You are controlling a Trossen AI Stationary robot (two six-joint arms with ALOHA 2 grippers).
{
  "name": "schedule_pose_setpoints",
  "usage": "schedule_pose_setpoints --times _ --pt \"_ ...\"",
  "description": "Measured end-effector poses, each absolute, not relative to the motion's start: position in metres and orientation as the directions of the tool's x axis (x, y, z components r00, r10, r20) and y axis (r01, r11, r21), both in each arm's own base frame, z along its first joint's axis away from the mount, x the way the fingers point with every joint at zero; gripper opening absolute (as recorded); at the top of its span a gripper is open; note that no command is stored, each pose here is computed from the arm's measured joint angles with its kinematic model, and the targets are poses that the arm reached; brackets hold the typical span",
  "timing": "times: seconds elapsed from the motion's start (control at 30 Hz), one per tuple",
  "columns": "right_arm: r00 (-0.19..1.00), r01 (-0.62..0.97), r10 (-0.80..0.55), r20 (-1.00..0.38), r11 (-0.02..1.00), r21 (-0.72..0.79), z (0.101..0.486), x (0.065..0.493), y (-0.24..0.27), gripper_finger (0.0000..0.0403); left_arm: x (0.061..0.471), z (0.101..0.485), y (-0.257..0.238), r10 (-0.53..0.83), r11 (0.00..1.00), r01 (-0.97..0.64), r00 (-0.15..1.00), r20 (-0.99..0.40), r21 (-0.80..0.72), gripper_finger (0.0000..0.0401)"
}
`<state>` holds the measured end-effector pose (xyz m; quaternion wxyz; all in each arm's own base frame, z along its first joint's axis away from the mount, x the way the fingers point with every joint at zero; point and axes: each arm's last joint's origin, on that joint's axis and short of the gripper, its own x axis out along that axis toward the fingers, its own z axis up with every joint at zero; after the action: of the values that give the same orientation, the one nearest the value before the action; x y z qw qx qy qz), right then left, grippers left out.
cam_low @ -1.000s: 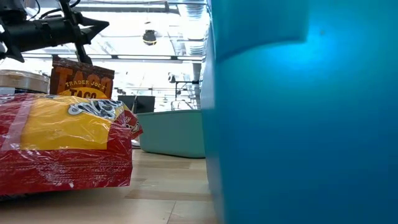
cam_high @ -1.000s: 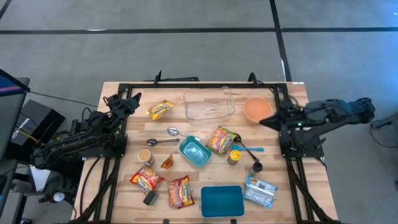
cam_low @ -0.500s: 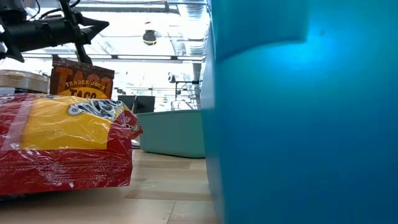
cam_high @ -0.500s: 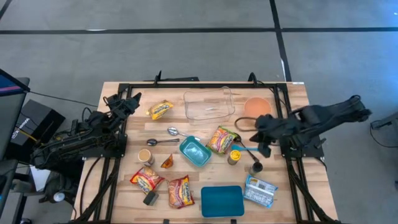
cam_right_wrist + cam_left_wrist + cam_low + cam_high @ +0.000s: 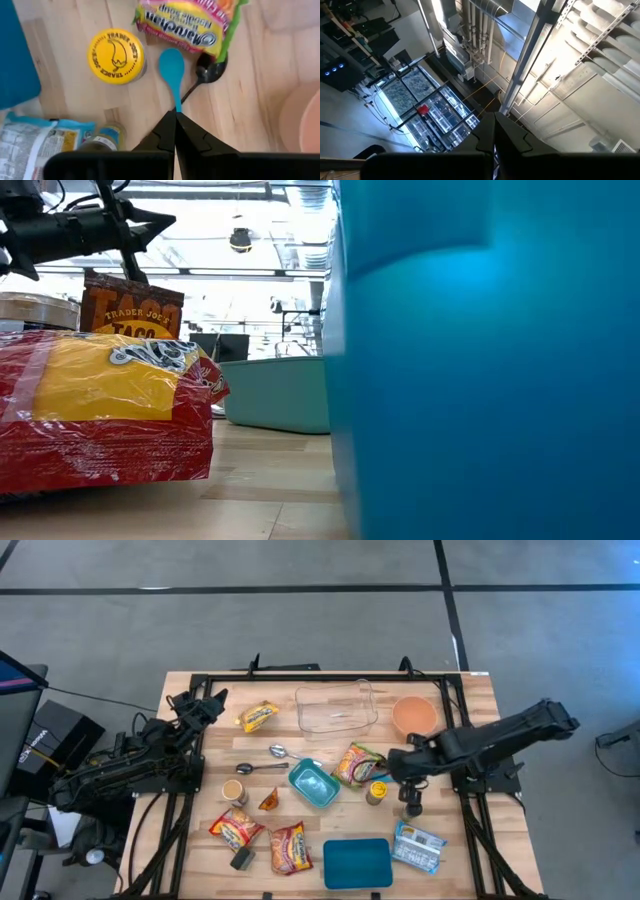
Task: Pick & Place Food Item
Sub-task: Put the blue baby spoon into the green bin
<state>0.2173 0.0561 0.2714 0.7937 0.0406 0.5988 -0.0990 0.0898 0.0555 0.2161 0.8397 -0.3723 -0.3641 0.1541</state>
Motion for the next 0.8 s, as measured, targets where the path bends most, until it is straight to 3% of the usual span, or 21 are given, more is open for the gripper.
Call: schedule_pose_setpoints --times 0.33,0.8 --pt "0.310 0.147 0.018 -0.951 0.987 0.067 0.265 0.241 0.033 0.0000 0.090 0.216 0.056 0.531 0.674 0.011 0.687 0.496 -0.738 0.0002" --pt "0.174 0.141 0.075 -0.982 0.985 0.100 0.207 0.223 0.025 0.0000 0.090 0.216 0.056 0.531 0.675 0.011 0.687 0.496 -0.738 0.0002"
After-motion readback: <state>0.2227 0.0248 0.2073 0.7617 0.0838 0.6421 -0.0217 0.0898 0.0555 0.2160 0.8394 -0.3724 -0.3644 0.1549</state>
